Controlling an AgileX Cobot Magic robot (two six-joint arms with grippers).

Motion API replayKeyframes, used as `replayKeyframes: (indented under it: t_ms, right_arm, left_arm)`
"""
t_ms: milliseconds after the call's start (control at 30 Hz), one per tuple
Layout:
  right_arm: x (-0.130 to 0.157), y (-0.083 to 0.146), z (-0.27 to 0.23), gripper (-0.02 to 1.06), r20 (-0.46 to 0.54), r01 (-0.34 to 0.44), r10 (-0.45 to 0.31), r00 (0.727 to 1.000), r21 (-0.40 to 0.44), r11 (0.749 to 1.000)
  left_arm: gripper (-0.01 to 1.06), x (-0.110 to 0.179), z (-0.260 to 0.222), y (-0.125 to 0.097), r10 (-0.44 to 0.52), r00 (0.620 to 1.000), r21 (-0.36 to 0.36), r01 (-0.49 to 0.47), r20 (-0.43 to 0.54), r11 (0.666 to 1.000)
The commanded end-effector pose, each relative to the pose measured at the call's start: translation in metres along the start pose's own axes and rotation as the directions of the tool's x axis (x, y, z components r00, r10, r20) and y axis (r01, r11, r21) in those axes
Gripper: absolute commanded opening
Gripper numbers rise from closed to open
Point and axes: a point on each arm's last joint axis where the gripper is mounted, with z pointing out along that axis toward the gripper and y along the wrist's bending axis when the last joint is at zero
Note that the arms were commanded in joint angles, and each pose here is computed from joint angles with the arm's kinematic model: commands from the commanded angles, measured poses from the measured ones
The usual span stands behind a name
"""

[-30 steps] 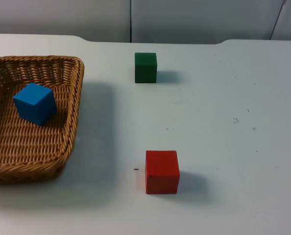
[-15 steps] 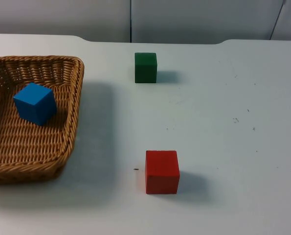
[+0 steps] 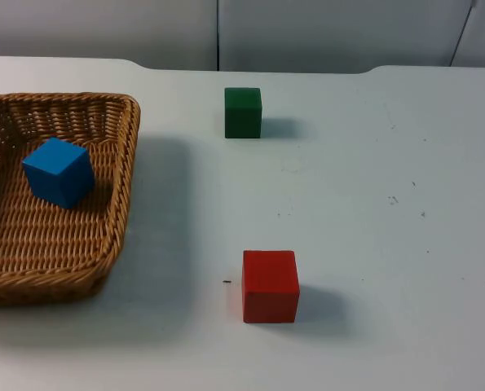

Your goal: Pick up the basket with the left hand and place the blue cube into the basket with the right hand.

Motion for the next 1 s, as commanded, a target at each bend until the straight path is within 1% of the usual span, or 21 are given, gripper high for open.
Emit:
replayKeyframes:
  t_ms: [0,233,333,367,467,633,667,700,733,767,833,967]
  right_arm:
    - [0.000,0.000,0.001,1.04,0.007,0.006,-0.006,1.000,0.003,1.000]
    - [0.000,0.000,0.001,1.04,0.007,0.007,-0.007,1.000,0.004,1.000]
    - [0.000,0.000,0.001,1.04,0.007,0.007,-0.007,1.000,0.004,1.000]
    - [0.000,-0.001,0.001,1.04,0.007,0.005,-0.005,1.000,0.006,1.000]
    - [0.000,-0.001,0.001,1.04,0.008,-0.006,0.006,1.000,0.015,1.000]
    - [0.000,-0.002,0.001,1.04,0.008,-0.009,0.008,1.000,0.019,1.000]
    - [0.000,-0.002,0.001,1.04,0.008,-0.009,0.008,1.000,0.019,1.000]
    - [0.000,-0.002,0.001,1.04,0.008,-0.009,0.008,1.000,0.019,1.000]
    - [0.000,-0.002,0.001,1.04,0.008,-0.009,0.008,1.000,0.019,1.000]
    - [0.000,-0.002,0.001,1.04,0.008,-0.009,0.008,1.000,0.019,1.000]
    - [0.000,-0.002,0.001,1.04,0.008,-0.009,0.008,1.000,0.019,1.000]
    - [0.000,-0.003,0.001,1.04,0.009,-0.021,0.021,1.000,0.030,0.999]
  left_arm:
    - [1.03,0.001,0.000,0.000,0.002,1.000,0.003,-0.002,-0.001,1.000]
    - [1.03,0.001,-0.001,0.001,0.006,1.000,-0.010,-0.006,0.002,1.000]
    - [1.03,0.002,-0.001,0.011,0.036,0.999,-0.122,-0.037,-0.011,0.992]
    - [1.03,0.002,0.000,0.013,0.042,0.999,-0.142,-0.044,-0.017,0.989]
    - [1.03,0.004,0.002,0.014,0.053,0.998,-0.145,-0.056,-0.028,0.988]
    - [1.03,0.003,0.002,0.014,0.047,0.999,-0.147,-0.050,-0.025,0.988]
    - [1.03,0.002,0.000,0.014,0.027,1.000,-0.146,-0.028,-0.014,0.989]
    - [1.03,0.001,-0.001,0.013,-0.023,1.000,-0.135,0.023,-0.001,0.991]
    - [1.03,0.001,-0.002,0.011,-0.096,0.995,-0.117,0.097,0.010,0.988]
    - [1.03,0.001,-0.002,0.011,-0.096,0.995,-0.117,0.097,0.010,0.988]
    - [1.03,0.001,-0.001,0.010,-0.065,0.998,-0.110,0.065,0.002,0.992]
    - [1.03,0.001,-0.001,0.010,-0.065,0.998,-0.112,0.064,0.002,0.992]
